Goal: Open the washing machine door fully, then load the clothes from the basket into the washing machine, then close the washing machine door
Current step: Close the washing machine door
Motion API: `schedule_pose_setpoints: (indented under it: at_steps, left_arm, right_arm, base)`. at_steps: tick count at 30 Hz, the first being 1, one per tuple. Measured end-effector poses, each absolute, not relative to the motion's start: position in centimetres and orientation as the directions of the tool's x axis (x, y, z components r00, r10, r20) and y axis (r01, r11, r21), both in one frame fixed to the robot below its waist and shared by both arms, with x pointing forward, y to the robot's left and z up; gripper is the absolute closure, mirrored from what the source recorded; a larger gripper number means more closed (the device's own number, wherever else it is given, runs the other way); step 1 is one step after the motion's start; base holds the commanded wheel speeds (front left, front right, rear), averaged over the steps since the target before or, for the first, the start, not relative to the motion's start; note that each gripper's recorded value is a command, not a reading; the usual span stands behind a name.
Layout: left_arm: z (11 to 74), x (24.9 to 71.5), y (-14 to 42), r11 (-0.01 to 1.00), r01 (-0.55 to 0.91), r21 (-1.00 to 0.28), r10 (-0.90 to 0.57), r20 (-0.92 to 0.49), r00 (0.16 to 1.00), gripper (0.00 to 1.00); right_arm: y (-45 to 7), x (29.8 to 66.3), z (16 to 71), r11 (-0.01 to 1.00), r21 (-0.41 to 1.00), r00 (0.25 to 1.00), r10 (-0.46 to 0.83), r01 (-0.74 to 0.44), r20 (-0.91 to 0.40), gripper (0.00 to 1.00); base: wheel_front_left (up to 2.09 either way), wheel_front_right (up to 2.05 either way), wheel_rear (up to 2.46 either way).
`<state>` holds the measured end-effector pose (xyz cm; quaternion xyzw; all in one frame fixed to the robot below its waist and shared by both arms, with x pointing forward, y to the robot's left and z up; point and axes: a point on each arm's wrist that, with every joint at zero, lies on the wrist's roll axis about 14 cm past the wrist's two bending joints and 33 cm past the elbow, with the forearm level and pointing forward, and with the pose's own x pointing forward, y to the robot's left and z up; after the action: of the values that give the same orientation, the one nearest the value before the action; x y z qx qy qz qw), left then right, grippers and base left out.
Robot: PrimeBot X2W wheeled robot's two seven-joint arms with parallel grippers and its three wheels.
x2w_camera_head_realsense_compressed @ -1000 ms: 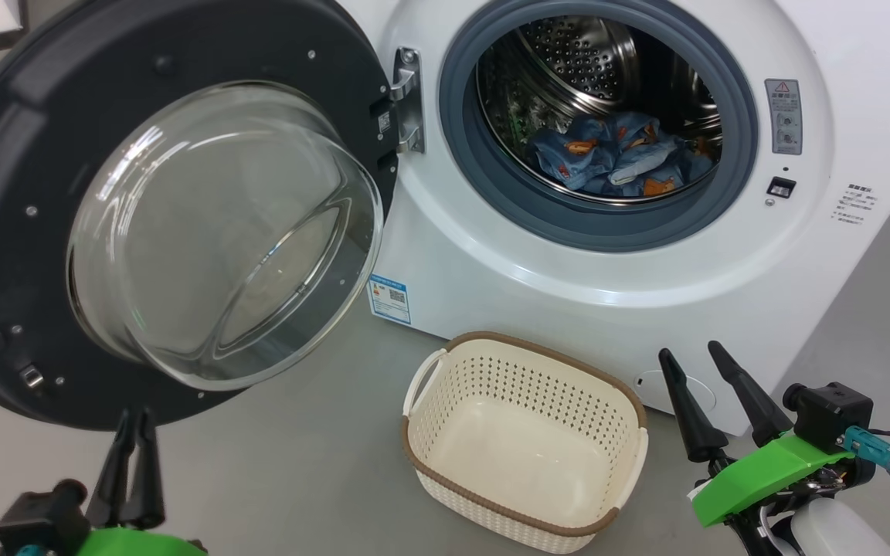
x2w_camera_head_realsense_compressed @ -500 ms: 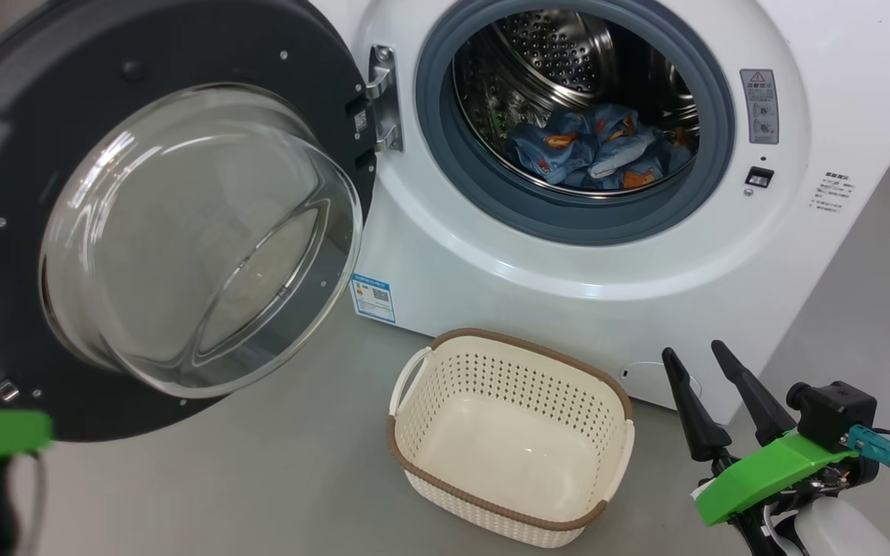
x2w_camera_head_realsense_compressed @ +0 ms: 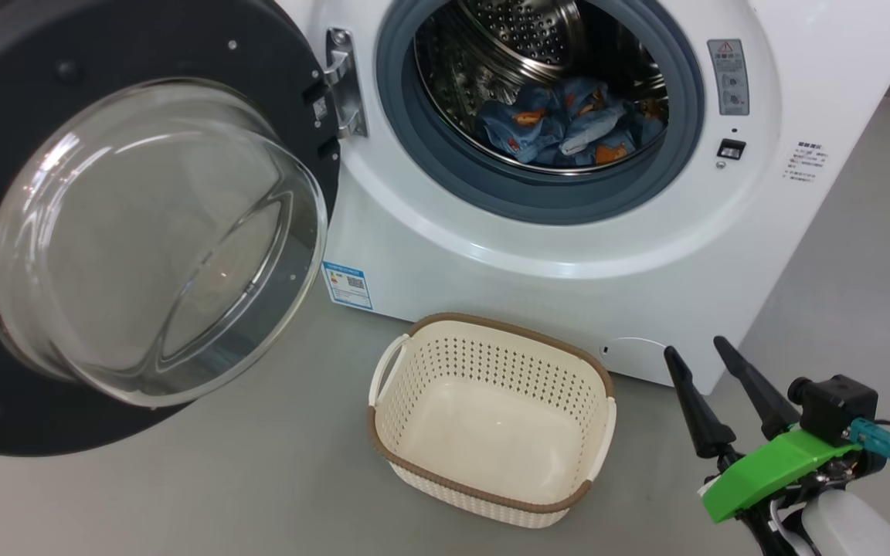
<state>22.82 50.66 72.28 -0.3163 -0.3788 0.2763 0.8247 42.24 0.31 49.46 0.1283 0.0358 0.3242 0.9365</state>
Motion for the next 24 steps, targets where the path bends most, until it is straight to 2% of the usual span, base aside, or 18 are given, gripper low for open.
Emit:
schedule_pose_setpoints:
  at_steps: [5, 10, 18, 24]
  left_arm:
    - [67.8, 23.4, 54.0, 0.442, -0.178, -0.879, 0.782, 0.28, 0.558, 1.0]
    - [62.6, 23.8, 56.1, 0.254, -0.205, -0.945, 0.82, 0.099, 0.563, 1.0]
    - [57.6, 25.6, 56.4, 0.119, -0.263, -0.957, 0.798, -0.065, 0.6, 1.0]
    - [55.0, 27.4, 55.5, 0.066, -0.289, -0.955, 0.76, -0.14, 0.635, 1.0]
  right_arm:
    - [-0.4, 43.0, 49.5, 0.764, 0.243, 0.79, 0.613, -0.598, 0.016, 0.0]
    - [-1.1, 43.3, 49.1, 0.773, 0.236, 0.796, 0.605, -0.589, 0.006, 0.0]
    - [-3.2, 44.1, 48.6, 0.8, 0.218, 0.819, 0.574, -0.558, -0.01, 0.0]
    - [-4.4, 44.4, 47.5, 0.814, 0.216, 0.828, 0.559, -0.539, -0.038, 0.0]
  base:
    - [0.0, 0.0, 0.0]
    - [0.0, 0.0, 0.0]
    - [0.0, 0.0, 0.0]
    - [0.0, 0.0, 0.0]
